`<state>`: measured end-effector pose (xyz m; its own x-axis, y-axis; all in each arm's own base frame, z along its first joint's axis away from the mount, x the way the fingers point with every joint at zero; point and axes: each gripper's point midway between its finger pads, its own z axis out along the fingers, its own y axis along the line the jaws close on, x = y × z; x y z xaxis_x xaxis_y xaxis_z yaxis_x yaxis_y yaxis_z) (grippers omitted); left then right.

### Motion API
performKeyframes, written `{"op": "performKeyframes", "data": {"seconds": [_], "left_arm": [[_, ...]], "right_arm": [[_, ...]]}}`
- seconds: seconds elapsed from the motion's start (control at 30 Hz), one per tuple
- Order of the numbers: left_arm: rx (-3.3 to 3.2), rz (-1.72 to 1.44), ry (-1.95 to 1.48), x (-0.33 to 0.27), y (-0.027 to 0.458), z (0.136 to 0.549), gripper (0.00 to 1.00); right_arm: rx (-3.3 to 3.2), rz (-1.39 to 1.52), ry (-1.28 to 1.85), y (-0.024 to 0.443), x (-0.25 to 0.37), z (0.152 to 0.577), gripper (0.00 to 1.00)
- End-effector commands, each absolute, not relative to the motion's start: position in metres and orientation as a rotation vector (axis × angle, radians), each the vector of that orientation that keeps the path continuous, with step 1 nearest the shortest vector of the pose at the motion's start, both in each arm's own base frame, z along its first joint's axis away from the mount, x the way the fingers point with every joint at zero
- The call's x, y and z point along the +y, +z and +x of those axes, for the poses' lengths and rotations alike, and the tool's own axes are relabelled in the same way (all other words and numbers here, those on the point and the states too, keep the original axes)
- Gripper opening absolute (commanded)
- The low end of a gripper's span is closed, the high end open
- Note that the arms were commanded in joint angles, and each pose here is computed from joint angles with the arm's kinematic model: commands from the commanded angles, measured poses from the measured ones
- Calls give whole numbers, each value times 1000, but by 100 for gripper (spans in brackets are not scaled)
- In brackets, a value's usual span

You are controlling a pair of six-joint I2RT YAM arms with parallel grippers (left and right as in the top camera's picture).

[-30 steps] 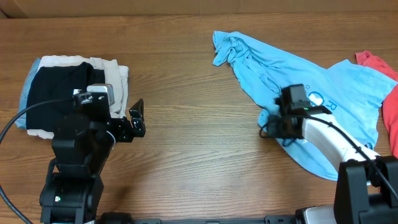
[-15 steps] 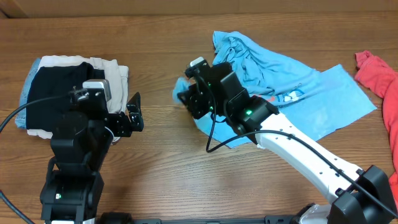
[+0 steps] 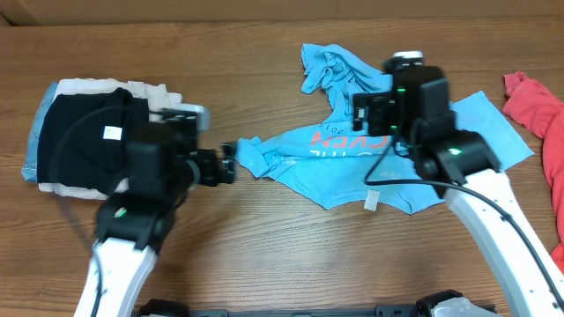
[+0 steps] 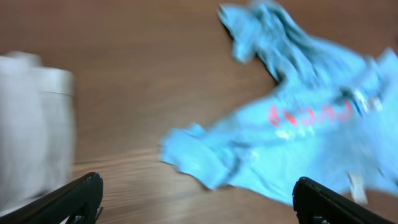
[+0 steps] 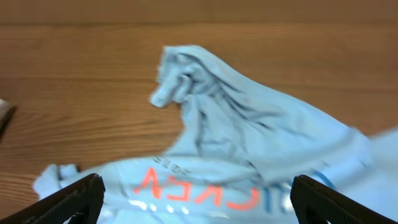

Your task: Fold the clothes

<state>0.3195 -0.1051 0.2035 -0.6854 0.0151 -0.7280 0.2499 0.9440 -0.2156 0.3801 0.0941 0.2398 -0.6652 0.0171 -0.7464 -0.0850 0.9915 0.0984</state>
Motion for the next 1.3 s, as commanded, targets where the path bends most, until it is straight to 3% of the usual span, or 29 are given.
{"op": "performKeyframes", "data": {"seconds": [0.0,0.17,0.4,0.53,0.67,0.73,0.8,0.9,1.03,1.17,1.2,1.23,1.27], "left_arm": [[2414,331,-438,-147,165,323,100],[2661,357,-498,-168,82,320,99],[2791,379,-618,-186,19,318,89],[2717,386,-627,-193,19,335,57],[2624,370,-573,-191,28,359,15],[2604,344,-532,-185,34,370,6],[2590,298,-499,-175,43,383,4],[2508,170,-379,-139,83,426,4],[2294,7,-304,-79,176,494,4],[2157,-79,-286,-34,246,521,5],[2167,-87,-290,-30,249,519,36],[2192,-93,-297,-28,246,516,86],[2252,-104,-303,-27,235,507,100]], "right_arm": [[2308,43,113,245,66,377,100],[2378,140,75,232,41,368,100],[2382,173,79,230,38,367,100],[2387,173,78,230,38,367,100],[2406,173,74,226,37,363,100],[2417,173,70,225,37,361,100],[2428,173,67,223,37,359,100],[2431,173,67,222,37,358,100],[2431,173,67,222,37,358,100],[2431,173,67,222,37,358,100],[2430,173,67,222,37,359,100],[2430,173,67,222,37,359,100],[2430,173,67,222,37,359,100]]}}
